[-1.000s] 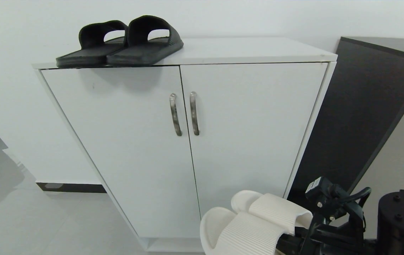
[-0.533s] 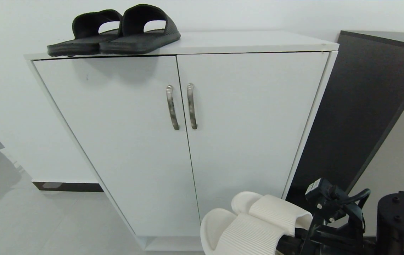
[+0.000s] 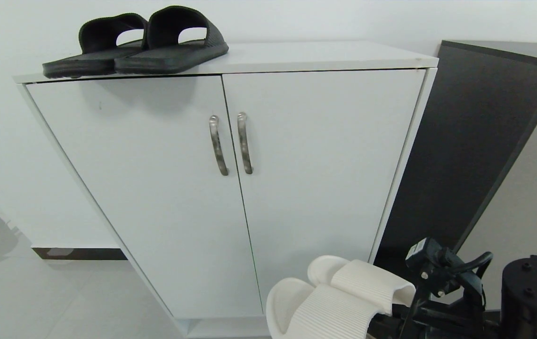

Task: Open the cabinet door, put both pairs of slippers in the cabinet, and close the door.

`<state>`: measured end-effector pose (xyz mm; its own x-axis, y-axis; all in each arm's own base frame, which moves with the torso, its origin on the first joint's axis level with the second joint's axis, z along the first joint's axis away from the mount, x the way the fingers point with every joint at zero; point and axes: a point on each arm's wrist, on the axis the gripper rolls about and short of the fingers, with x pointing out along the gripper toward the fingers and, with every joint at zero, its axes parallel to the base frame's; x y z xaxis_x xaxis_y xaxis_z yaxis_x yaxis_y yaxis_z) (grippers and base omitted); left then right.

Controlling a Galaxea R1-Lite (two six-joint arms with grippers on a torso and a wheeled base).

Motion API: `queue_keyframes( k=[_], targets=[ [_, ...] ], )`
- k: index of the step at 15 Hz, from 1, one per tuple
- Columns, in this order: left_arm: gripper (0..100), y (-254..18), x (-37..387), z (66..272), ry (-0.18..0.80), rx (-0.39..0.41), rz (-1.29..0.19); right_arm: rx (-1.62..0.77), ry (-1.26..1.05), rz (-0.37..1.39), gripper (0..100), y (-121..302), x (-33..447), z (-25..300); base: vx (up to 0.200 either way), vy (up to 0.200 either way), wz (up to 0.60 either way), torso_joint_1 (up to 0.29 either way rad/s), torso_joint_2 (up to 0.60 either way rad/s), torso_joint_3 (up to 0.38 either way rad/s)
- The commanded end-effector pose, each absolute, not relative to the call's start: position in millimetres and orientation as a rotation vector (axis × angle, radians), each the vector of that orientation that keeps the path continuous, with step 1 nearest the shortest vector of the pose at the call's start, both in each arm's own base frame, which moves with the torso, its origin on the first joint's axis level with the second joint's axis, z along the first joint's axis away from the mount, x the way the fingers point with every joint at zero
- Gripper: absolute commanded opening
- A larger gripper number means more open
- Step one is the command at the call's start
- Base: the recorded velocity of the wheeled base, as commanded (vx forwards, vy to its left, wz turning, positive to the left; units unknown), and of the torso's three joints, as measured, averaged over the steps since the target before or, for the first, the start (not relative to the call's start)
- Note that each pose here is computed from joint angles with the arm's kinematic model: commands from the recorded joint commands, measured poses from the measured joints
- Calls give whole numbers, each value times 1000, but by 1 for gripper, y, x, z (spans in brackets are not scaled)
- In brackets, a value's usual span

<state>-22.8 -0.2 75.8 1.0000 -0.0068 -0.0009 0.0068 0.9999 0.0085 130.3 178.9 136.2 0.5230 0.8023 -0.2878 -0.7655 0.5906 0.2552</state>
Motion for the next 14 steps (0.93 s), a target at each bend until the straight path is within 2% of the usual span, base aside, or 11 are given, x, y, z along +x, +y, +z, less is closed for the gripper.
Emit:
queue_keyframes(
  k=[1,2,11,12,13,14],
  targets=[
    [0,0,-23,76,2,12,-5,100,399,940,0,179,131,136,0,0,0,0,0,0],
    [100,0,-23,76,2,2,-3,101,398,941,0,179,130,136,0,0,0,0,0,0],
    [100,-1,-23,76,3,29,-23,76,376,951,0,176,127,136,22,0,0,0,0,1],
    [100,-1,-21,83,23,35,-74,68,356,957,0,176,127,136,0,0,0,0,0,0],
    [100,-2,-15,135,-7,-29,-140,67,351,958,0,176,127,137,0,0,0,0,0,0],
    [100,-4,-13,179,-54,-128,-254,65,355,958,0,175,126,135,0,0,0,0,0,0]
  ],
)
